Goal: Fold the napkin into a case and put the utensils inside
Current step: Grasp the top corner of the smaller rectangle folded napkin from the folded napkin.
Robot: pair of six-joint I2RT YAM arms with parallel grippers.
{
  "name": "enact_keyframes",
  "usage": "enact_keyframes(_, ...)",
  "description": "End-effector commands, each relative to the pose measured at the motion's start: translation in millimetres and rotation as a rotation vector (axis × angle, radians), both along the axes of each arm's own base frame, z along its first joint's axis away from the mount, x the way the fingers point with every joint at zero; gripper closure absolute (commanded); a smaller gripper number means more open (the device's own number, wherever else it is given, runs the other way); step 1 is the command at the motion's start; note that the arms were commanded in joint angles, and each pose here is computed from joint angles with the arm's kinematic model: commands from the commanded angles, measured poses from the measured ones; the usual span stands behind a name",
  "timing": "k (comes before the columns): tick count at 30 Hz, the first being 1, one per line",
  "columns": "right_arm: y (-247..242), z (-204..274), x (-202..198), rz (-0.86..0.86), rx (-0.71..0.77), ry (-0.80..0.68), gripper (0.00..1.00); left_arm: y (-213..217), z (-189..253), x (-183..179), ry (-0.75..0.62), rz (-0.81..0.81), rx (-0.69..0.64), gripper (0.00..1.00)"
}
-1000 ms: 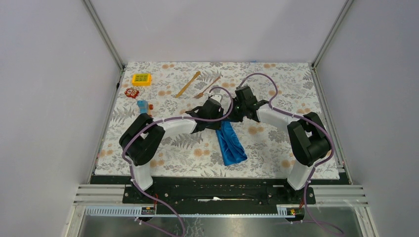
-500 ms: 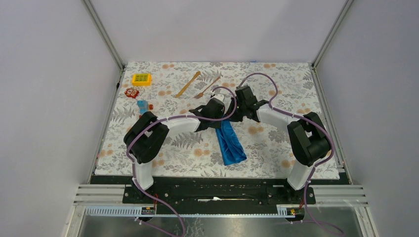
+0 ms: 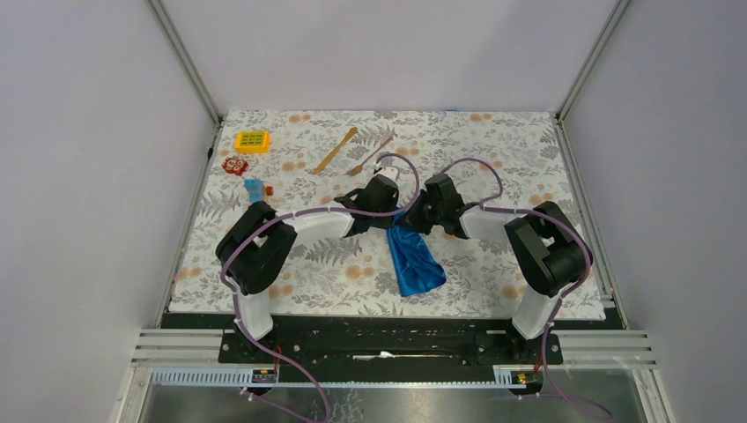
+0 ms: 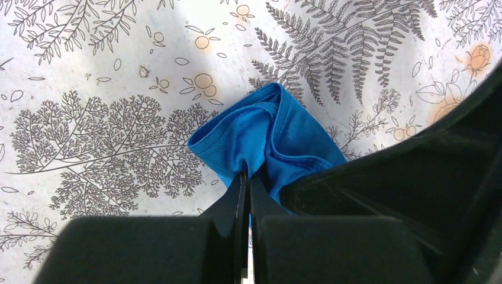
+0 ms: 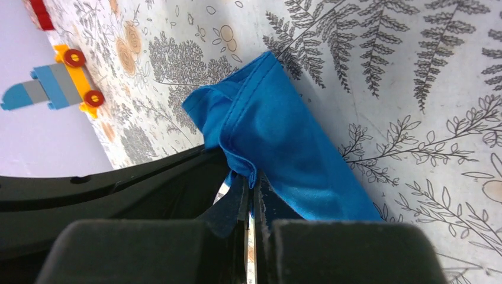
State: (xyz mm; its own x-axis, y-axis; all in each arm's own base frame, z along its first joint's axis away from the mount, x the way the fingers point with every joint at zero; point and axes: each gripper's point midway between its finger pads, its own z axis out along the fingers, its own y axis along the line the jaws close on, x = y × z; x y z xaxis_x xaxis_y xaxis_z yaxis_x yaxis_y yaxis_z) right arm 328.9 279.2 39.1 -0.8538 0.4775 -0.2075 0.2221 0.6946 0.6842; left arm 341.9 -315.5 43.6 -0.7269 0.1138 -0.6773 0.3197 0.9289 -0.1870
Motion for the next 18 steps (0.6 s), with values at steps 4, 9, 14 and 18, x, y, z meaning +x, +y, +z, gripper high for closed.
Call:
enact_keyframes(4, 21.1, 16.6, 12.8, -0.046, 0.175, -0.067, 1.0, -12.2, 28.3, 0.5, -0.037, -0.022, -0.105, 0.94)
enact_keyframes(9, 7.8, 19.6, 9.1, -0.059, 0.111, -0.079, 1.0, -3.3, 32.4, -1.1, -0.048, -0.019, -0.071, 0.57)
enact_keyframes(14, 2.2, 30.1, 5.7, -0.061, 0.088, -0.09, 1.0, 1.5, 51.0, 5.4, -0.104, -0.011, -0.057, 0.55)
enact_keyframes(18, -5.6, 39.8, 7.8, -0.08, 0.067, -0.109, 1.0, -3.3, 46.3, 8.4, -0.094, -0.03, -0.044, 0.68)
